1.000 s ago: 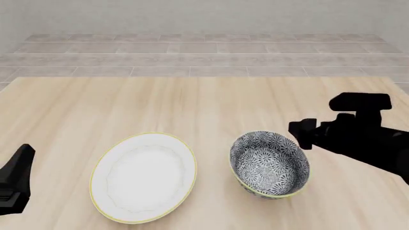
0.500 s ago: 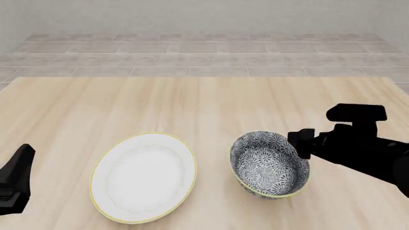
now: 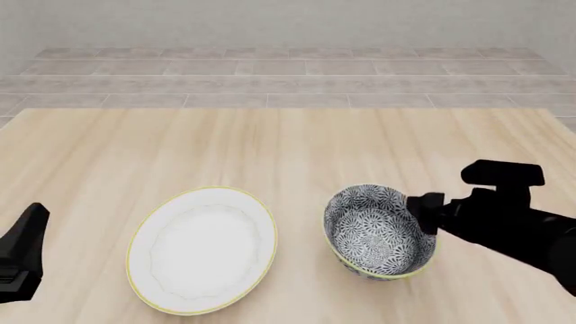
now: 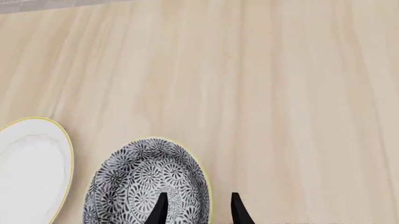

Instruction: Put the bowl on the plate.

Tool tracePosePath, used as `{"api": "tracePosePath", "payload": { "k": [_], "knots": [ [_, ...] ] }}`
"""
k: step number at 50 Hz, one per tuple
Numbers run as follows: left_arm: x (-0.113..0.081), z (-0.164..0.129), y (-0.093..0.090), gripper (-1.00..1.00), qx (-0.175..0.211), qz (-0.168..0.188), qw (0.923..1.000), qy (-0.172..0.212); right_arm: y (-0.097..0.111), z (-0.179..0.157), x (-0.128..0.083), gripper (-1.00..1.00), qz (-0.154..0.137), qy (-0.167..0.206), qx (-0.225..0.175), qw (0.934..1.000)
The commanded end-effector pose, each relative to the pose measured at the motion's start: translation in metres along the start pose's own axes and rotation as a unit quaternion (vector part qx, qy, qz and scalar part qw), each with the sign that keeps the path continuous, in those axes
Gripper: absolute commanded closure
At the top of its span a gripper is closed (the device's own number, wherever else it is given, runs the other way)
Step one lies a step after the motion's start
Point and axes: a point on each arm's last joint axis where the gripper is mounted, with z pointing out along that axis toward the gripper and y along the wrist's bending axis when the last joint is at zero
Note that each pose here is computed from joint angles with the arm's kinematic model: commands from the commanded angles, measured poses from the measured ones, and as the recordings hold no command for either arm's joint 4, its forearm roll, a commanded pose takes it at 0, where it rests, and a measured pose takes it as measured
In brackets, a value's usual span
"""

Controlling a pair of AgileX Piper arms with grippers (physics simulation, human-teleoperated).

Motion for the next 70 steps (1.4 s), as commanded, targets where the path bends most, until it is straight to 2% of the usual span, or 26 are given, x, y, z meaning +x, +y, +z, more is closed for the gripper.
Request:
{"api": "tracePosePath", "payload": {
  "k": [1, 23, 70],
  "knots": [
    [0.000, 0.000, 0.000, -1.00, 0.000, 0.000, 1.0000, 0.000, -0.001, 0.003, 0.006, -1.00, 0.009, 0.002, 0.000, 1.0000],
    [0.000, 0.000, 0.000, -1.00, 0.000, 0.000, 1.0000, 0.000, -0.001, 0.014, 0.026, -1.00, 0.023, 0.017, -0.008, 0.9996],
    [0.000, 0.000, 0.000, -1.00, 0.000, 0.000, 1.0000, 0.000, -0.002, 0.023, 0.043, -1.00, 0.036, 0.025, -0.012, 0.9990]
  ]
}}
